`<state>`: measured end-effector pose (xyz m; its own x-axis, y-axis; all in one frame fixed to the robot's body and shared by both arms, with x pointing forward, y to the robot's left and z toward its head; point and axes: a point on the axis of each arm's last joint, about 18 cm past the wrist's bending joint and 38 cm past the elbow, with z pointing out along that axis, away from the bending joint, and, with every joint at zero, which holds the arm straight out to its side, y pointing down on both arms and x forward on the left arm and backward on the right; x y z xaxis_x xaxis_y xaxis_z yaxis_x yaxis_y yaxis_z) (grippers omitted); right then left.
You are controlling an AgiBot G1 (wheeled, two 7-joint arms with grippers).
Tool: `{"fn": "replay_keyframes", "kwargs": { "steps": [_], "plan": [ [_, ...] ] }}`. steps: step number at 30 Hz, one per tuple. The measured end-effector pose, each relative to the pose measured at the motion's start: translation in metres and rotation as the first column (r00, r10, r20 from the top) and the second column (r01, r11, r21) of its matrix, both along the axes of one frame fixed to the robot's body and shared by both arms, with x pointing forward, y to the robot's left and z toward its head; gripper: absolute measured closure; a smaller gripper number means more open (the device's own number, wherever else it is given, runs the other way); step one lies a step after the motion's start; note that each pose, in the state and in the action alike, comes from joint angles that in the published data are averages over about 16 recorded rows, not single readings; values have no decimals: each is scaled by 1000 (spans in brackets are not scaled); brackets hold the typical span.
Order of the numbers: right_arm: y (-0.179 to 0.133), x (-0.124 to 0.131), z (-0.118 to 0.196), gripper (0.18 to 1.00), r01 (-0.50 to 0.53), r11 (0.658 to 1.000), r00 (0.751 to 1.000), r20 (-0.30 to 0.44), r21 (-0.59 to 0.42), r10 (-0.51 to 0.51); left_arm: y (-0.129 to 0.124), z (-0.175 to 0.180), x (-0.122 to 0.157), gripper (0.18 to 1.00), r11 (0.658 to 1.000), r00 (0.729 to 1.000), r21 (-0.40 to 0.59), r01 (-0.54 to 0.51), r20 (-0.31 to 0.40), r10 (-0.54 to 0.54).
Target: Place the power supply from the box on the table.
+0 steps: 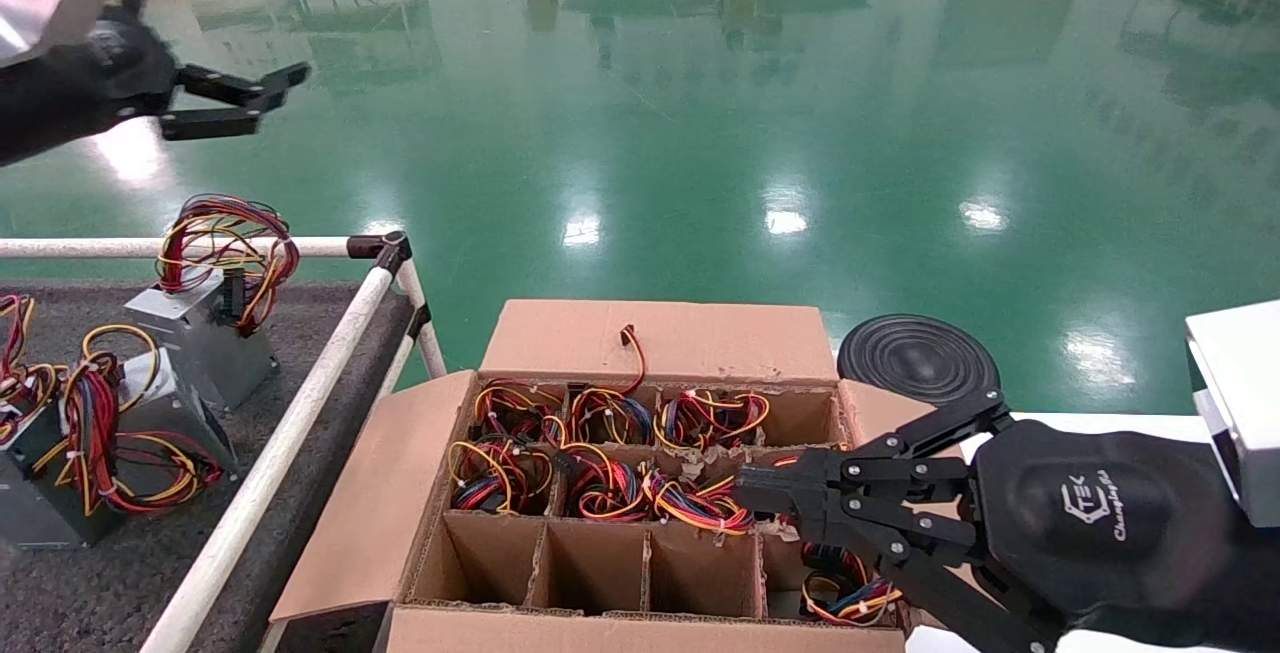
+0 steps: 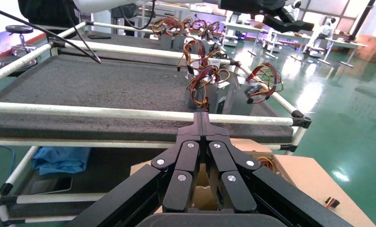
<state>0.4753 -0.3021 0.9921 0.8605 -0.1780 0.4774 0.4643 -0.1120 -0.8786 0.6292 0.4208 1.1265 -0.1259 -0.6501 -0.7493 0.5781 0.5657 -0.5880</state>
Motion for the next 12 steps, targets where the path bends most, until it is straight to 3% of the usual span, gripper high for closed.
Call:
{"fn": "replay_keyframes", "kwargs": {
  "steps": [12],
  "plan": [
    [0,0,0,985,0,1000,1000,0,0,0,-33,2,0,185,995,995,4,104,6,-104]
  ]
}}
